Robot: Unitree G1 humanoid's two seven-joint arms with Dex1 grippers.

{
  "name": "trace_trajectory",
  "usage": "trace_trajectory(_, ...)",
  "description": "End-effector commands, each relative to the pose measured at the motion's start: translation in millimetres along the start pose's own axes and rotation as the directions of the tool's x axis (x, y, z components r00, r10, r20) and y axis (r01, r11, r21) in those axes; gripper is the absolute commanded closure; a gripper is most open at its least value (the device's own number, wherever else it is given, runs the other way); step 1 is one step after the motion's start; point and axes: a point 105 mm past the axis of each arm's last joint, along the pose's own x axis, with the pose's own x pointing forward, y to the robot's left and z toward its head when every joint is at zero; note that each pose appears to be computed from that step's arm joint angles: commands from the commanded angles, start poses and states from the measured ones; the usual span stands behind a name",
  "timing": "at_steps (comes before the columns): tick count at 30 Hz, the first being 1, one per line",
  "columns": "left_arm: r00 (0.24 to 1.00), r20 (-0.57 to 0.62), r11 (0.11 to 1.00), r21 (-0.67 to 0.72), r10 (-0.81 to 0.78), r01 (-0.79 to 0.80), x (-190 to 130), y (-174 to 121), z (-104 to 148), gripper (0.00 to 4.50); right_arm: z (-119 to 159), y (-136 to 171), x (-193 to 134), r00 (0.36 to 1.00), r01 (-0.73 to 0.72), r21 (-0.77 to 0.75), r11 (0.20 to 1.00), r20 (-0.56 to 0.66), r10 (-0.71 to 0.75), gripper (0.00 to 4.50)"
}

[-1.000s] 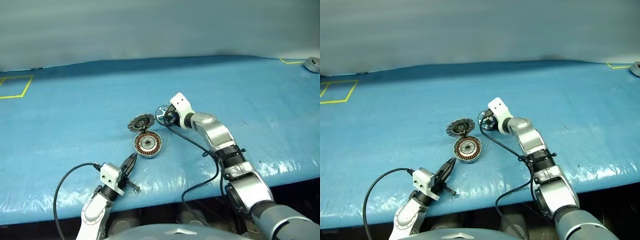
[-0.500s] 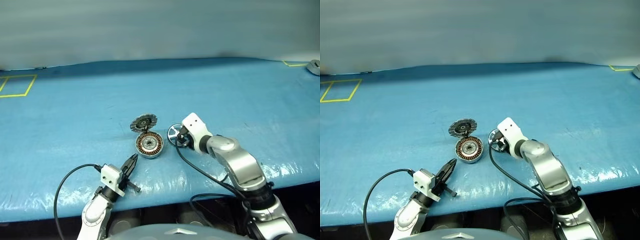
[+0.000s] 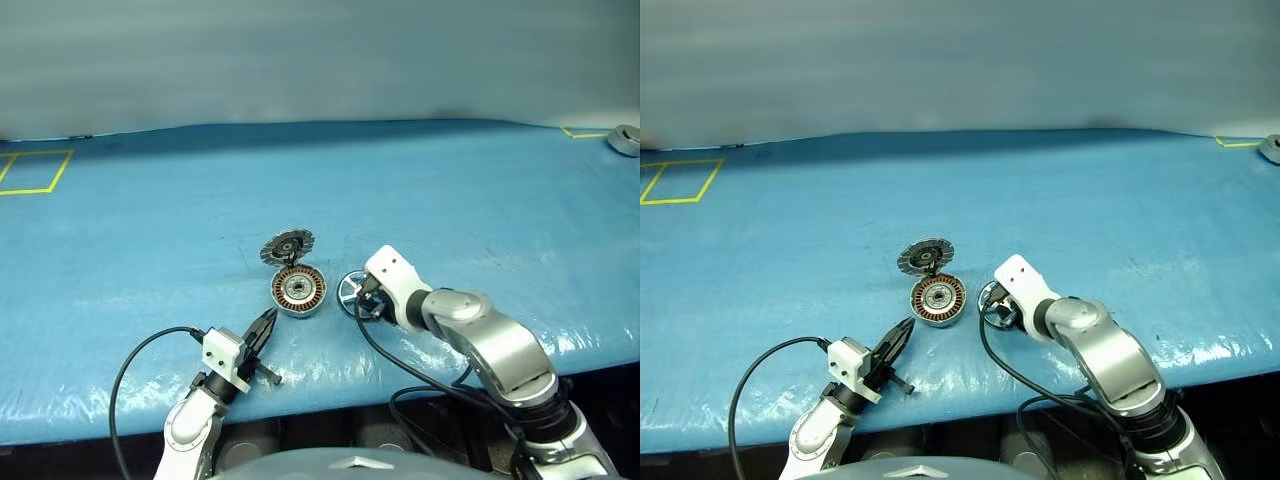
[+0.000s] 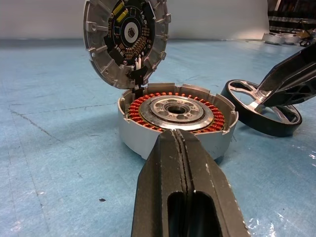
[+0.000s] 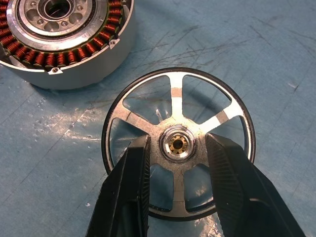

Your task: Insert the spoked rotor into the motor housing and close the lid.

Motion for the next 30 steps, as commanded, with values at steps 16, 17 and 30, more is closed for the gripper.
trace_trajectory(16,0.999,0.030,1.000,0.015,0.013,-0.014,-1,3,5,4.50,-3,2,-8,0.999,-0.035,0.058,0.998,-0.025,0.036,3.18)
trace_trajectory(17,0.999,0.029,1.000,0.015,0.012,-0.012,-1,3,5,4.50,6,1,-13,0.999,-0.037,0.041,0.998,0.014,0.036,3.18)
trace_trajectory(30,1.000,0.030,1.000,0.025,-0.005,0.004,0,4,7,4.50,67,43,-44,0.943,-0.184,-0.214,0.959,0.238,0.234,3.18)
